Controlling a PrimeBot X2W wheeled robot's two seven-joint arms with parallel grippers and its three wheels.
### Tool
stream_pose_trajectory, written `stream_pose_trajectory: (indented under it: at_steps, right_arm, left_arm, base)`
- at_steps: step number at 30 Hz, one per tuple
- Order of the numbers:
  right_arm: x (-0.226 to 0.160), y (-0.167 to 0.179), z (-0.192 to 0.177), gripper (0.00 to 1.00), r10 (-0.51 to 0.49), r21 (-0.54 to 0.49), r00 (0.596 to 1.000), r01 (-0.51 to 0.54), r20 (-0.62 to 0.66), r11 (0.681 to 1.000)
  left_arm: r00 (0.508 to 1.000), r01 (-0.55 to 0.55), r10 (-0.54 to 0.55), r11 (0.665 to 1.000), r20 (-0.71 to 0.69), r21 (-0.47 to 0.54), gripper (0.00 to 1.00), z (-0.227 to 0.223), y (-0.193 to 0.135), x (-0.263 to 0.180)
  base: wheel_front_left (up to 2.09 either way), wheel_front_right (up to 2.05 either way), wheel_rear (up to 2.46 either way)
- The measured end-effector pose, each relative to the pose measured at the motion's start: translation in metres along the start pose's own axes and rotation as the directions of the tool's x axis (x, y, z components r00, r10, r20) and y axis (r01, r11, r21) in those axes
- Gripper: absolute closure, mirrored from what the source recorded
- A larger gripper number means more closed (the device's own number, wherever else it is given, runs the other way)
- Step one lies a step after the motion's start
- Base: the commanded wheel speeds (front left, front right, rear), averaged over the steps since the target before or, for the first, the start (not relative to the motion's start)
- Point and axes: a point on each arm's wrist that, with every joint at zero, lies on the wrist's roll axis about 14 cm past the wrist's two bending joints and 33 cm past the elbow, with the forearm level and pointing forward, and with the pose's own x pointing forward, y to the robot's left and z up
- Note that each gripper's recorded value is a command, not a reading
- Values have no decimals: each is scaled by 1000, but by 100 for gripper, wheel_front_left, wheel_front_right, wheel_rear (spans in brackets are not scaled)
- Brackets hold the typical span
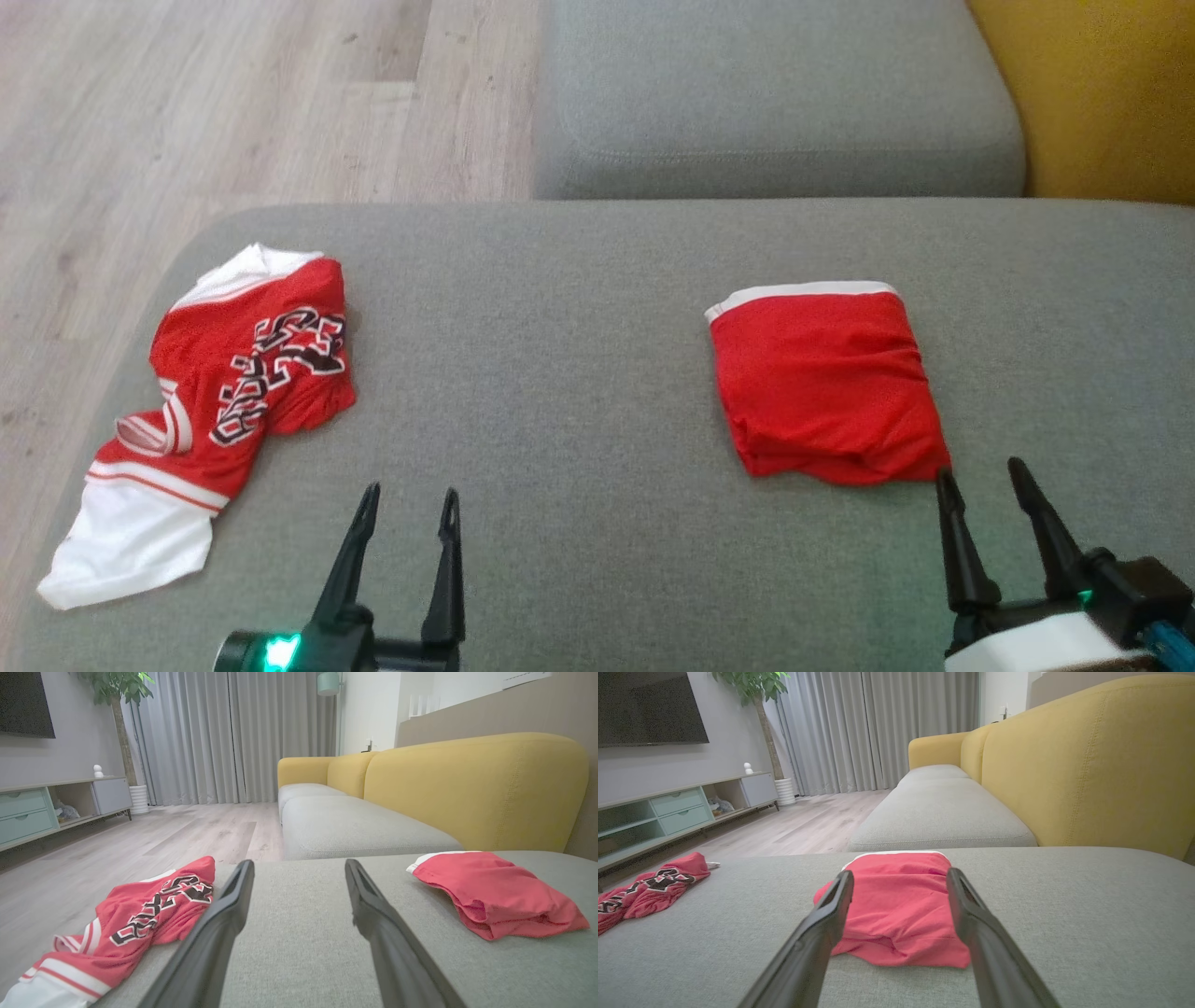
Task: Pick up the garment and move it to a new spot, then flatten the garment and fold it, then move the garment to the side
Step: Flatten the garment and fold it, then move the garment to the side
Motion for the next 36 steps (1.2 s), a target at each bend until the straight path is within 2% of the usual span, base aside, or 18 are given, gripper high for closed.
stream_pose_trajectory:
  at_steps: [12, 29, 36]
  right_arm:
    - [-10, 7, -1, 0, 13, -25, 1000, -13, -1, 1000]
    - [-8, 6, -11, 0, 3, -8, 999, -3, -33, 1000]
    - [26, -5, -28, 0, -19, 61, 996, 24, -87, 998]
  left_arm:
    - [999, -20, 20, 1000, -28, -6, 0, -9, 6, -11]
    - [998, -41, 40, 999, -54, -19, 0, -17, 11, -8]
    - [995, -33, 30, 999, -95, -24, 0, -28, 9, 2]
  base:
    - [0, 0, 0]
    - [0, 0, 0]
    - [0, 0, 0]
